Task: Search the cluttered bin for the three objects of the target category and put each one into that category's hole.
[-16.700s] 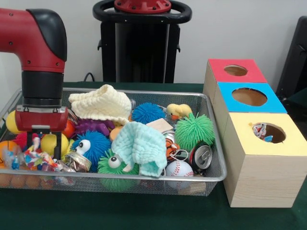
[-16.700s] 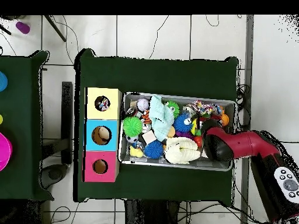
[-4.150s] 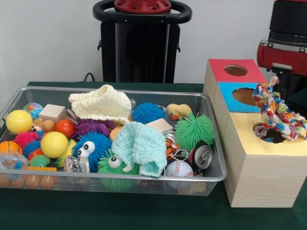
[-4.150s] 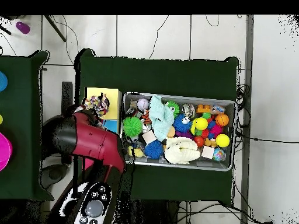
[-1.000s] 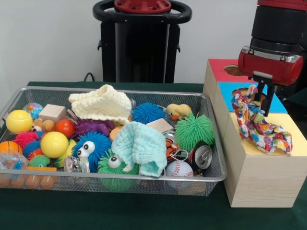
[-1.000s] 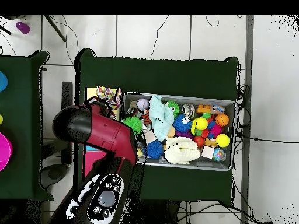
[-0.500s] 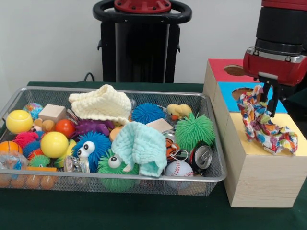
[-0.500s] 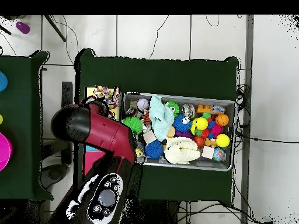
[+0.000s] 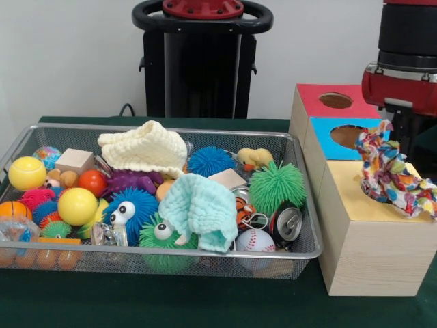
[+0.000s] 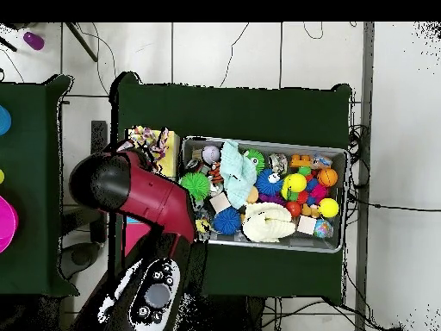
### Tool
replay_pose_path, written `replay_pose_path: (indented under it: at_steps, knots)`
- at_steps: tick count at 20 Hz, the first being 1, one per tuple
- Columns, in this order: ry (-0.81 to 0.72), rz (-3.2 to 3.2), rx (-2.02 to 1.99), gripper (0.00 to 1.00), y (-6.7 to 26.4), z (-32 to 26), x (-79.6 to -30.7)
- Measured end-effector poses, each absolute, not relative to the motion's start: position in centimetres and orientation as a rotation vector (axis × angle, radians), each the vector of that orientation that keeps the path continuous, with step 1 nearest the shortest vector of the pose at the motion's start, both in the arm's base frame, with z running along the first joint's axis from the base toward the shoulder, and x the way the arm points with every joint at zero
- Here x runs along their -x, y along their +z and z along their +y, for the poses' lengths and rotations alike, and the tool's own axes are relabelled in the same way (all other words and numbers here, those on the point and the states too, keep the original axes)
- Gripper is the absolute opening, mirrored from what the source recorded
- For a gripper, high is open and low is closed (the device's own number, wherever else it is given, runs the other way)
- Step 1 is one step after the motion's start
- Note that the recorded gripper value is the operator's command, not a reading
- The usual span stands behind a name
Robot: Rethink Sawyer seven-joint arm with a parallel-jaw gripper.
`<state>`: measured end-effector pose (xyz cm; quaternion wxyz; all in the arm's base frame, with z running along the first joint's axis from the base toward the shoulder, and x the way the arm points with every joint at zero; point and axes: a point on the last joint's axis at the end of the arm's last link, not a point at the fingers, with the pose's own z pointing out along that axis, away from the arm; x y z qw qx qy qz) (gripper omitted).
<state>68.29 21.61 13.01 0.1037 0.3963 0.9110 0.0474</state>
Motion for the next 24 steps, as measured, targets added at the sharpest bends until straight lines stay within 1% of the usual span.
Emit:
replay_pose_path:
  at_steps: [8, 24]
  knots:
    - [0.21, 2.711, -1.251, 0.0, 12.3, 23.3, -67.3]
    - [0.221, 2.785, -1.291, 0.0, 9.5, 25.0, -64.5]
